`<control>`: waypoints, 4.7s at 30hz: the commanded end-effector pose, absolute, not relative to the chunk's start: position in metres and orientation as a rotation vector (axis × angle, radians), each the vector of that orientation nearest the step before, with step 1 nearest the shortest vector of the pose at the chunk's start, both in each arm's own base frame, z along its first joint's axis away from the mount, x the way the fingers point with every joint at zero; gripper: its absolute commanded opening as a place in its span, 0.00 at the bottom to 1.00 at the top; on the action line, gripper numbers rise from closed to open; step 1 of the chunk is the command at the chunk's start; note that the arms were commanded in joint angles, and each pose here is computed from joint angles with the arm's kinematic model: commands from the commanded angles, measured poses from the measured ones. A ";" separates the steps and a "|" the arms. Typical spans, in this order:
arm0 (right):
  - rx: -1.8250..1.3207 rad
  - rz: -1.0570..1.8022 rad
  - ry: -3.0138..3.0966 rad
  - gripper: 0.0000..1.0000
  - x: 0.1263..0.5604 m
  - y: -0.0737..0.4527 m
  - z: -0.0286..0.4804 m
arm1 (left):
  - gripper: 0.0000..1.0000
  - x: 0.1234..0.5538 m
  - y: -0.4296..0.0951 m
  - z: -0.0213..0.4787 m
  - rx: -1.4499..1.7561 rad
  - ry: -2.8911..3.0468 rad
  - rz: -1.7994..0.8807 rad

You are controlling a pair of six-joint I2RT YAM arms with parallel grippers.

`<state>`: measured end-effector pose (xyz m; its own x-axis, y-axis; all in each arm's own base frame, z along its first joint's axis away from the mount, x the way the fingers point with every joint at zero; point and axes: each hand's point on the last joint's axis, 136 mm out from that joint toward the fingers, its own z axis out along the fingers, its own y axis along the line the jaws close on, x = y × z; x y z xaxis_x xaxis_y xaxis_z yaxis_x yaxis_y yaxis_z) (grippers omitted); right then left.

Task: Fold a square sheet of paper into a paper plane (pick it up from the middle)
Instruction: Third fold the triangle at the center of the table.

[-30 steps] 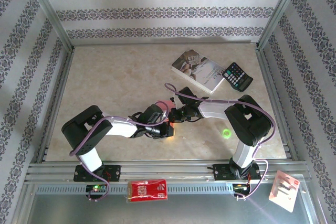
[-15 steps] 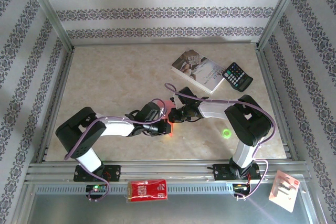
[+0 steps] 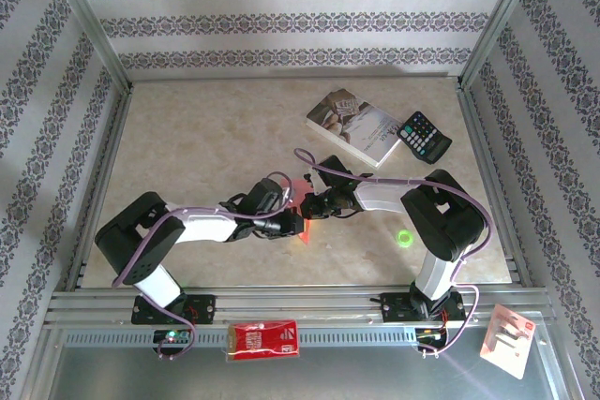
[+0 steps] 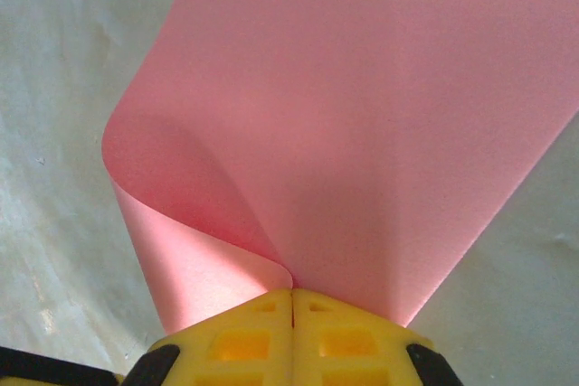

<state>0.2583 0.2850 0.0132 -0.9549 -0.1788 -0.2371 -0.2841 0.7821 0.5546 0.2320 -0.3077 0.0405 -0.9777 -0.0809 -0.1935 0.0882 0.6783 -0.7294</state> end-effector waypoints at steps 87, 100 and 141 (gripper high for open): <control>-0.365 0.781 2.835 0.18 0.266 0.260 0.037 | 0.00 0.256 -0.231 -0.023 -0.051 2.892 -0.843; -0.377 1.161 2.716 0.15 0.221 0.312 0.068 | 0.00 0.250 -0.227 -0.027 -0.058 2.912 -0.819; -0.403 0.941 3.071 0.02 0.132 0.247 -0.016 | 0.00 0.244 -0.215 -0.036 -0.018 2.956 -0.721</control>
<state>0.1755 0.2870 0.0142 -0.9571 -0.2339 -0.1709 -0.2877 0.6989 0.6548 0.2791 -0.2594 0.0154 -0.9705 -0.0460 -0.2367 0.1184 0.7642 -0.6340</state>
